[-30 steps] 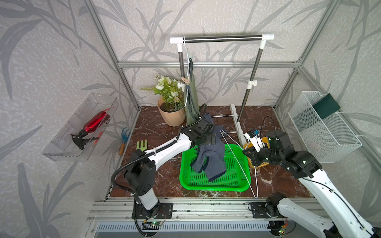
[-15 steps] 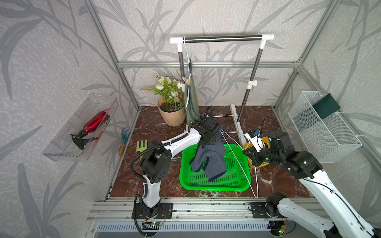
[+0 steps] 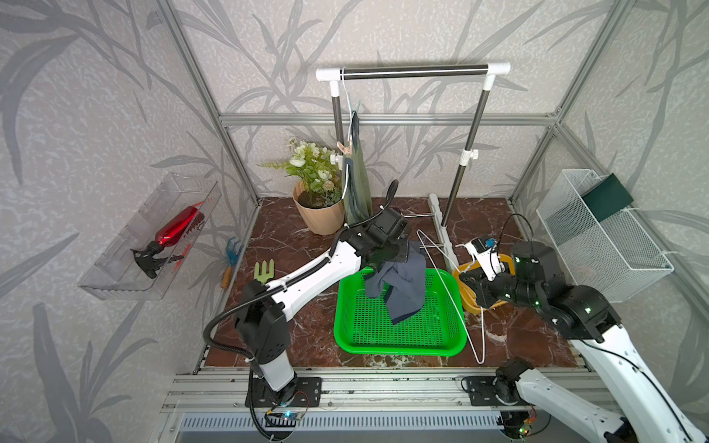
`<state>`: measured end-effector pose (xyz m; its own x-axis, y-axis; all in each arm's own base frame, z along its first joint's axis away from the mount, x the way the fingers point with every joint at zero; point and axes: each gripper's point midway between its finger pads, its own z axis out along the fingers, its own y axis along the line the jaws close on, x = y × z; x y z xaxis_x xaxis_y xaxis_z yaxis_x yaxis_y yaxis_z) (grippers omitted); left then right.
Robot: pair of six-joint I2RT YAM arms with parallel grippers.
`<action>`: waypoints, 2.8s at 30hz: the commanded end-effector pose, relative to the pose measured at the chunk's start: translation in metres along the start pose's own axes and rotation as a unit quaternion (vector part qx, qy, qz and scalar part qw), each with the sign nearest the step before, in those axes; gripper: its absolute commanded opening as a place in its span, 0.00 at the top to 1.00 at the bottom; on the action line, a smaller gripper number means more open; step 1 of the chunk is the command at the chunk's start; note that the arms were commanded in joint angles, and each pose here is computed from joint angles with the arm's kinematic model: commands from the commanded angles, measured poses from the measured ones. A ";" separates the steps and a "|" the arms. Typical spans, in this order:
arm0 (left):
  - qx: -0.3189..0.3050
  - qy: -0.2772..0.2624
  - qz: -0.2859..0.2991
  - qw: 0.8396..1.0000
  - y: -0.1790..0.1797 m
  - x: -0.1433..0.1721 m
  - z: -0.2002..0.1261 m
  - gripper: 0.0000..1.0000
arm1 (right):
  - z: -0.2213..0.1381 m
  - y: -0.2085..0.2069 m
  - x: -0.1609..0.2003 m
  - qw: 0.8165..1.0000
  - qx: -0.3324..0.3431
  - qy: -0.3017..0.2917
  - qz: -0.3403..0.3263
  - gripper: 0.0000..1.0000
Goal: Remove the clothespins securing tank tops to the hanger
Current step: Pick up the tank top from the basket, then place the tank top in the basket.
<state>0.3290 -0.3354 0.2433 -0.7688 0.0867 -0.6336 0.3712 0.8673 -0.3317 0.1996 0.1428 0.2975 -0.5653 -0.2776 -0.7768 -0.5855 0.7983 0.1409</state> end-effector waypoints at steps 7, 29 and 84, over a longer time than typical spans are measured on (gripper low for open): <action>0.133 -0.101 0.020 0.986 -0.065 -0.048 -0.143 1.00 | -0.031 -0.007 -0.020 0.998 0.040 -0.045 -0.004 1.00; 0.247 -0.103 -0.064 0.961 -0.082 -0.045 -0.282 1.00 | -0.038 -0.012 -0.060 0.995 0.057 -0.080 -0.013 1.00; -0.033 -0.058 0.021 0.998 0.029 0.058 -0.099 0.02 | 0.006 -0.009 -0.166 0.994 0.060 -0.048 -0.078 1.00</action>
<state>0.2404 -0.2903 0.2167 -0.7731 0.1142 -0.6239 0.3834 0.8677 -0.3164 0.2851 0.1863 0.4079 -0.4418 -0.3235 -0.8368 -0.6082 0.7936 0.0143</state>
